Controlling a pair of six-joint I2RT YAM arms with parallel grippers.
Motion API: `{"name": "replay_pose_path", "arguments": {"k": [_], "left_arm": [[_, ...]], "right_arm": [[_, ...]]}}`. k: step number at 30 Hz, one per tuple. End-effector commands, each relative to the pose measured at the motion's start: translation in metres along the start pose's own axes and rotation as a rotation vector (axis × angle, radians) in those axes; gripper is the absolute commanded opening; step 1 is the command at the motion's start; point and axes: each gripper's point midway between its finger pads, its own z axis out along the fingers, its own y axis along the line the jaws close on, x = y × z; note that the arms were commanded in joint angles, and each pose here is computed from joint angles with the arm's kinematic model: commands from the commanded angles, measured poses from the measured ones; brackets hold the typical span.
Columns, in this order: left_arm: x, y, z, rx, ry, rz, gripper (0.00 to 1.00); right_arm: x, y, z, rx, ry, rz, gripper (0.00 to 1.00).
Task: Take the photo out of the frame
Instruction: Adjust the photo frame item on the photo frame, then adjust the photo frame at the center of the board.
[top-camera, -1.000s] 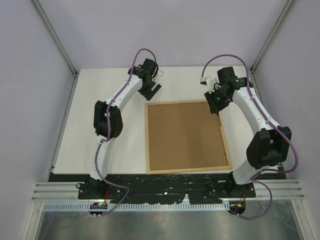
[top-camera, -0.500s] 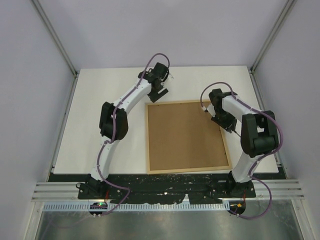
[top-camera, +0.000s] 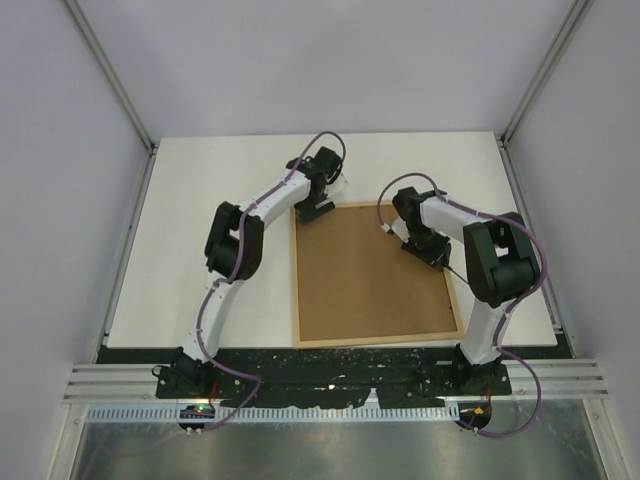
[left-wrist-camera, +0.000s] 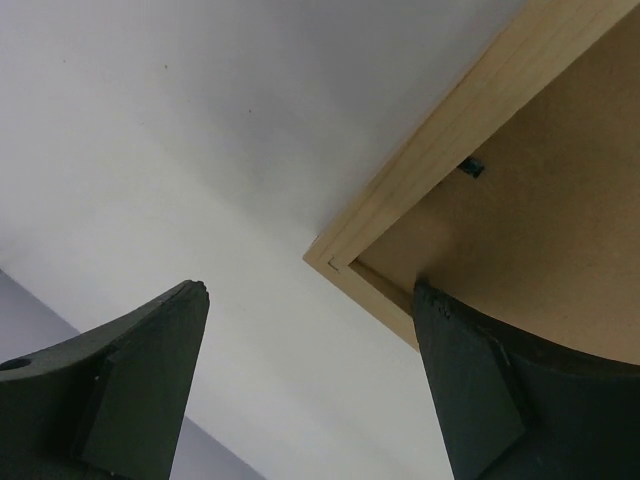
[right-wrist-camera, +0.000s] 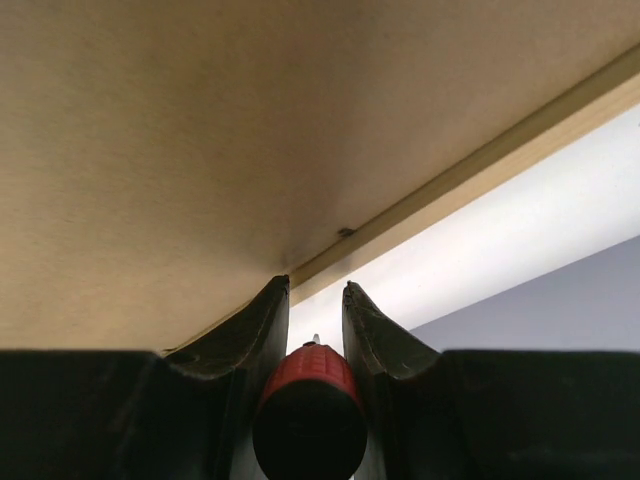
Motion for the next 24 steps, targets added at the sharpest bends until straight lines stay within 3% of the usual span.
{"name": "replay_pose_path", "arguments": {"k": [1,6,14,24], "left_arm": [[0.009,0.003,-0.017,-0.01,-0.005,0.014,0.9],[0.036,-0.017,-0.014,0.03,0.064,0.046,0.89],[0.092,-0.045,-0.026,0.091,0.197,0.086,0.88],[0.154,-0.103,-0.058,0.272,0.285,0.011,0.87]], "right_arm": [[-0.009,0.01,0.0,-0.014,-0.025,0.006,0.08],[-0.01,0.004,0.018,0.055,0.0,-0.013,0.08],[-0.037,-0.053,0.028,0.213,-0.034,0.036,0.08],[-0.134,-0.136,0.032,0.374,-0.122,-0.005,0.08]]}}
